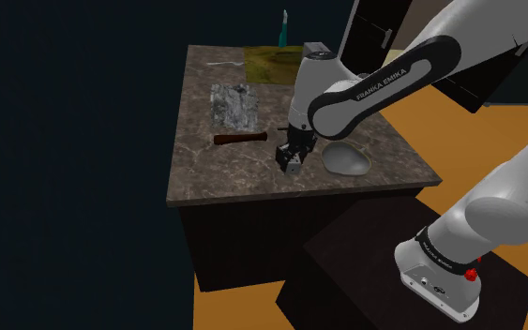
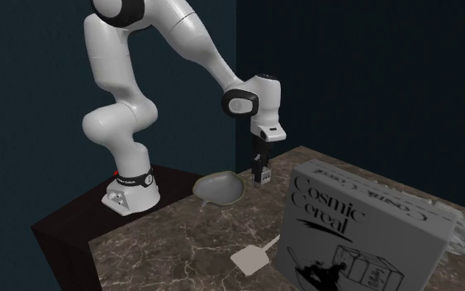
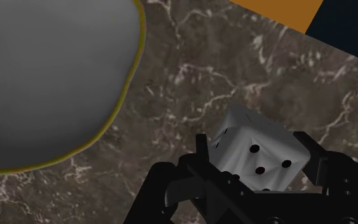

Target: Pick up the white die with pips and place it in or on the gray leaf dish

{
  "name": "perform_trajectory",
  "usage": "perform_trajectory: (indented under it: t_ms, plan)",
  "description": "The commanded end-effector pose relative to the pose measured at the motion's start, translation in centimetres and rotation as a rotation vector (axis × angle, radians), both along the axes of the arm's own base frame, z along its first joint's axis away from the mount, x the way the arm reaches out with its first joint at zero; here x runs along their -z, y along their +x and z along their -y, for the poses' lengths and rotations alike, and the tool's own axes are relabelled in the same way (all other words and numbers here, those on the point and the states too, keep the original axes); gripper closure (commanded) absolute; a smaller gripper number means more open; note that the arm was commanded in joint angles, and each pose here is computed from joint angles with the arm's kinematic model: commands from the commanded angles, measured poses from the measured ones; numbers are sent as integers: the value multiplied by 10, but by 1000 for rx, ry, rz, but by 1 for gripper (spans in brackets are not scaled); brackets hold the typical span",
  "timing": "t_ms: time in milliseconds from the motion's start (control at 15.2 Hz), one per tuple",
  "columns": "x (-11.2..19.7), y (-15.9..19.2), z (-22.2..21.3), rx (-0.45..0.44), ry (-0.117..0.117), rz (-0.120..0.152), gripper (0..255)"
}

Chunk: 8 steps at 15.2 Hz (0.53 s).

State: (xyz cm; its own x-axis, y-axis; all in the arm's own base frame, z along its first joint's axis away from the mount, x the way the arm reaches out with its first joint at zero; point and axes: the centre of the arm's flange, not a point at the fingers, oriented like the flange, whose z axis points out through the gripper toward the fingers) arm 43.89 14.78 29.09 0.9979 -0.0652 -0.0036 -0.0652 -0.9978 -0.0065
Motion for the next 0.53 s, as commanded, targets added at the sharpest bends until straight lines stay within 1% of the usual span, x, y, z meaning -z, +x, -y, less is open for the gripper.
perform_trajectory:
  t_ms: [0,264,462]
  plan:
    - [2,0,0,0,0,-3,255]
    - [2,-1,0,0,0,-3,255]
    - [-14,-1,0,0,0,-3,255]
